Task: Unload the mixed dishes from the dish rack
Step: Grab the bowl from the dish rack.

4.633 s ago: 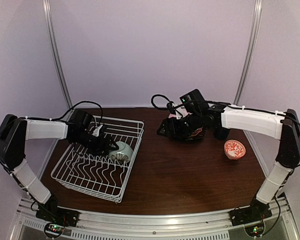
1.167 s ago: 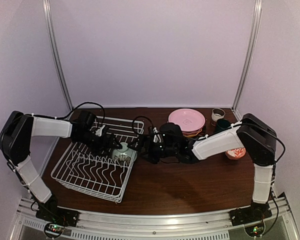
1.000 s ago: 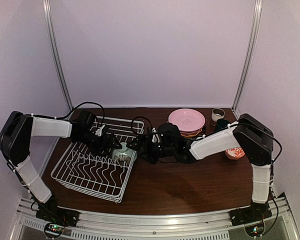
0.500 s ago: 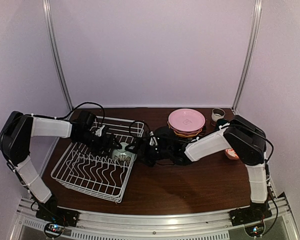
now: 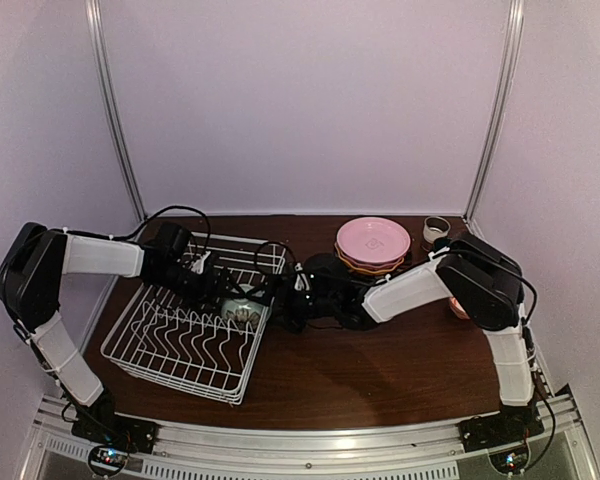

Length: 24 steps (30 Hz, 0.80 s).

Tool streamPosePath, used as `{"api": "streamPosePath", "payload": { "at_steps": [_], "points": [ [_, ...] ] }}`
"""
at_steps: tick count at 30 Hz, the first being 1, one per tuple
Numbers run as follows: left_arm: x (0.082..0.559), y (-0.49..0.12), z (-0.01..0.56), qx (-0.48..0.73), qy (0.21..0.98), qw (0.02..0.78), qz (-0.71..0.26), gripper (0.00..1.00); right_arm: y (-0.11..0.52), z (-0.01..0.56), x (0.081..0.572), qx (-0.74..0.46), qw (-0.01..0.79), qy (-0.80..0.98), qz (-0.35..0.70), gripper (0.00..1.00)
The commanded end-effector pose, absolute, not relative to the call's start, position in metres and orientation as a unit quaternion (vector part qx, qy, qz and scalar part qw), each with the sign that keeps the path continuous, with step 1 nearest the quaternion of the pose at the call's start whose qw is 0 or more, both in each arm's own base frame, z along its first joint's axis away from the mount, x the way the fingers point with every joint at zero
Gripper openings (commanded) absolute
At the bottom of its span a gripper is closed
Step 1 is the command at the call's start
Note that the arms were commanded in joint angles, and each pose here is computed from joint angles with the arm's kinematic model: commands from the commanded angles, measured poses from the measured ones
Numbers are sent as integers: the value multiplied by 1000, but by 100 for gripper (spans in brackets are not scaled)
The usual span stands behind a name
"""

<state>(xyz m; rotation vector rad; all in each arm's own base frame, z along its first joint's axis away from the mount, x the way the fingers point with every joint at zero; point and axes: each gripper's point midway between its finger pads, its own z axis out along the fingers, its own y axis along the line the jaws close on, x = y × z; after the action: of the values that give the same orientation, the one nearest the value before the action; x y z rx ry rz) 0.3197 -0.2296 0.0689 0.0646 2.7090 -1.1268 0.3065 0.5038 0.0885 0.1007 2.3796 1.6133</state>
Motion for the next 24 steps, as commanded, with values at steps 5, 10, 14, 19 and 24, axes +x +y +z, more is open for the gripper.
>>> {"api": "streamPosePath", "payload": {
  "at_steps": [5, 10, 14, 19, 24],
  "points": [
    [321, -233, 74, 25, 912, 111, -394, 97, 516, 99, 311, 29, 134, 804, 579, 100],
    [322, -230, 69, 18, 918, 109, -381, 97, 519, 102, 310, 26, 131, 799, 586, 100],
    [322, -235, 72, 23, 911, 108, -398, 97, 521, 103, 309, 22, 130, 798, 588, 98],
    [322, -242, 88, 38, 896, 120, -426, 92, 521, 100, 308, 27, 124, 795, 592, 94],
    [324, -243, 108, 46, 888, 143, -435, 88, 520, 100, 307, 32, 121, 790, 600, 89]
  ]
}}
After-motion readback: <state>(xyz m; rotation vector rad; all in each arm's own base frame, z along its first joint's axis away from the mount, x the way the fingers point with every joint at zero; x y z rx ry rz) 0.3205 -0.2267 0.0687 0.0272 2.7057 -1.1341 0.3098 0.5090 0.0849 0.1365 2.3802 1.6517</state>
